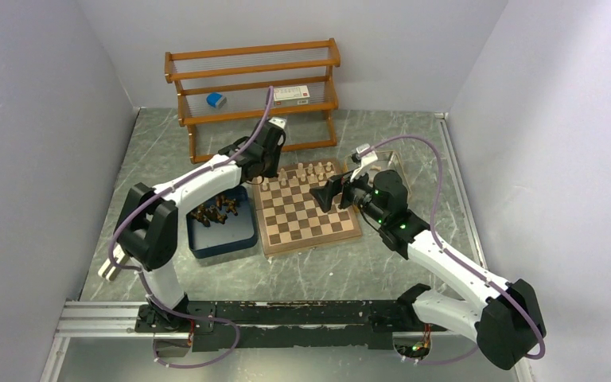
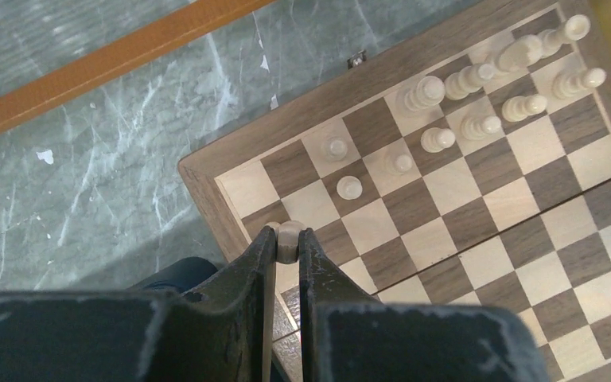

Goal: Set up the chess pieces on the board
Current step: Place the chess piece on the chessboard.

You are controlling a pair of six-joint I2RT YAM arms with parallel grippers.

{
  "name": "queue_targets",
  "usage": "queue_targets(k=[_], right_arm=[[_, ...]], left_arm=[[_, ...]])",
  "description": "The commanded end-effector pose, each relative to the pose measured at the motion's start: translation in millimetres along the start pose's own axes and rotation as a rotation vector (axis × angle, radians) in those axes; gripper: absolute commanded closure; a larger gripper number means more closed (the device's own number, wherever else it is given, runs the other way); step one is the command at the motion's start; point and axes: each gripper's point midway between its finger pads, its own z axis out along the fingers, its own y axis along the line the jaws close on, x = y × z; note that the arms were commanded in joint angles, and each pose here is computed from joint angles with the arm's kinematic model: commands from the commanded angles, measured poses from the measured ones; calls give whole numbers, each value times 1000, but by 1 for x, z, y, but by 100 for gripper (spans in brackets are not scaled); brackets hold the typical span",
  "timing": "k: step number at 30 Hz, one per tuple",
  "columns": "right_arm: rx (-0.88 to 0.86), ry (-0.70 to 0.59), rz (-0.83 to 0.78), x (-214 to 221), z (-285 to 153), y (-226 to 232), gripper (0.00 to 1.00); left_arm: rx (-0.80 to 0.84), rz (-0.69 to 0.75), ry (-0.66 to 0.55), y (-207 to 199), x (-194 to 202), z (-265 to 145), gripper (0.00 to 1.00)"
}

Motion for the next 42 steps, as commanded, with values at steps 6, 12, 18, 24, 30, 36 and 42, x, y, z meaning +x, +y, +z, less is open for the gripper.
queue_targets(k=[6, 12, 18, 24, 30, 36, 42], right_arm=[[-22, -24, -21, -13, -5, 6, 0], [-5, -4, -20, -10, -4, 3, 0], [-4, -7, -26, -9, -5, 2, 0], [4, -2, -32, -7, -5, 0, 0], [15, 3, -38, -6, -4, -2, 0], [24, 7, -41, -7, -3, -4, 0], [28, 8, -41, -5, -4, -5, 0]], left_arm=[[-29, -45, -28, 5, -14, 24, 95], [19, -102, -1, 6, -6, 42, 95], [35, -97, 8, 4, -4, 53, 95], [56, -104, 17, -2, -1, 61, 95], [65, -106, 18, -4, 0, 63, 95], [61, -103, 35, -4, 8, 69, 95], [57, -95, 45, -3, 14, 74, 95]])
